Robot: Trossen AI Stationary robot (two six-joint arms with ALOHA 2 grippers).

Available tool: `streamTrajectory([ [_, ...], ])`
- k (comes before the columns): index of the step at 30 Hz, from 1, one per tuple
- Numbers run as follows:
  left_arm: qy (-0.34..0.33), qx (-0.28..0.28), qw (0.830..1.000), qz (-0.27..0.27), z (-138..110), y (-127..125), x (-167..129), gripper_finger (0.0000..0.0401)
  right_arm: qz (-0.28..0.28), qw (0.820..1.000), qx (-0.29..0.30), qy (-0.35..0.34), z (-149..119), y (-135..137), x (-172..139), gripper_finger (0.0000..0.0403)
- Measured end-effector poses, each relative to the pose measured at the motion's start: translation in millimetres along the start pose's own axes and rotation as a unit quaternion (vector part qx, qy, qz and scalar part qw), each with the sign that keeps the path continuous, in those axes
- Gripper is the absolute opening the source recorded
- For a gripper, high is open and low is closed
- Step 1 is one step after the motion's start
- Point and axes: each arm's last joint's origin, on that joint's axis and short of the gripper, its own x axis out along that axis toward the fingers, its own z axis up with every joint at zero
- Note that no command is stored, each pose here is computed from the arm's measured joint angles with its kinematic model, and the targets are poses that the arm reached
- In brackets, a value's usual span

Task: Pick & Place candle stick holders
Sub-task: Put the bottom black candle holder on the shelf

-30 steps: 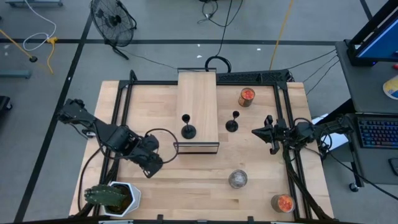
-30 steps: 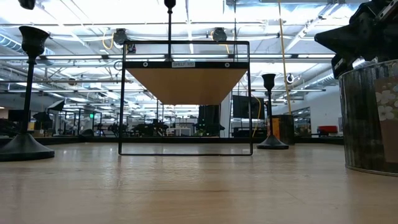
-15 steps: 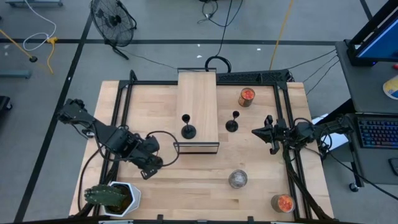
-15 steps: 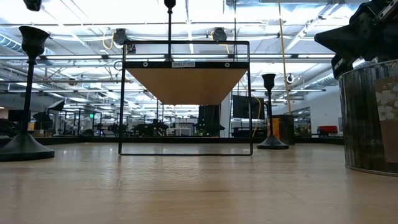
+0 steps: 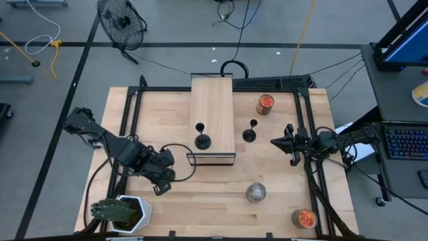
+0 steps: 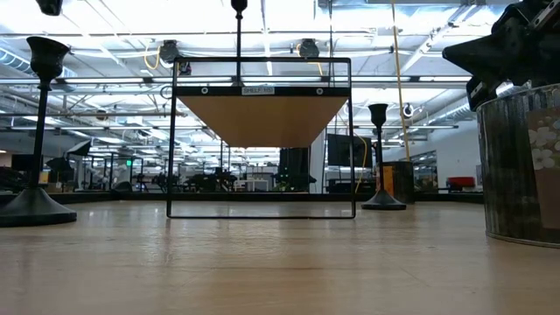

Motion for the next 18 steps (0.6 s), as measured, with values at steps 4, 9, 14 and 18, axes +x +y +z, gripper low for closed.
streamTrajectory([
  [4,0.021,-0.011,0.999,0.029,0.6,-2.6,10.1,0.0078,0.000,1.000,0.000,0.000,0.0,0.0,0.0,0.0000],
  [9,0.020,-0.047,0.998,0.037,1.5,-2.8,12.3,0.0078,0.000,1.000,0.000,0.000,0.0,0.0,0.0,0.0000],
  [14,0.013,-0.057,0.998,0.024,3.2,-5.2,8.9,0.0078,0.000,1.000,0.000,0.000,0.0,0.0,0.0,0.0000],
  [18,0.006,-0.063,0.998,0.027,5.1,-4.3,3.8,0.0078,0.000,1.000,0.000,0.000,0.0,0.0,0.0,0.0000],
])
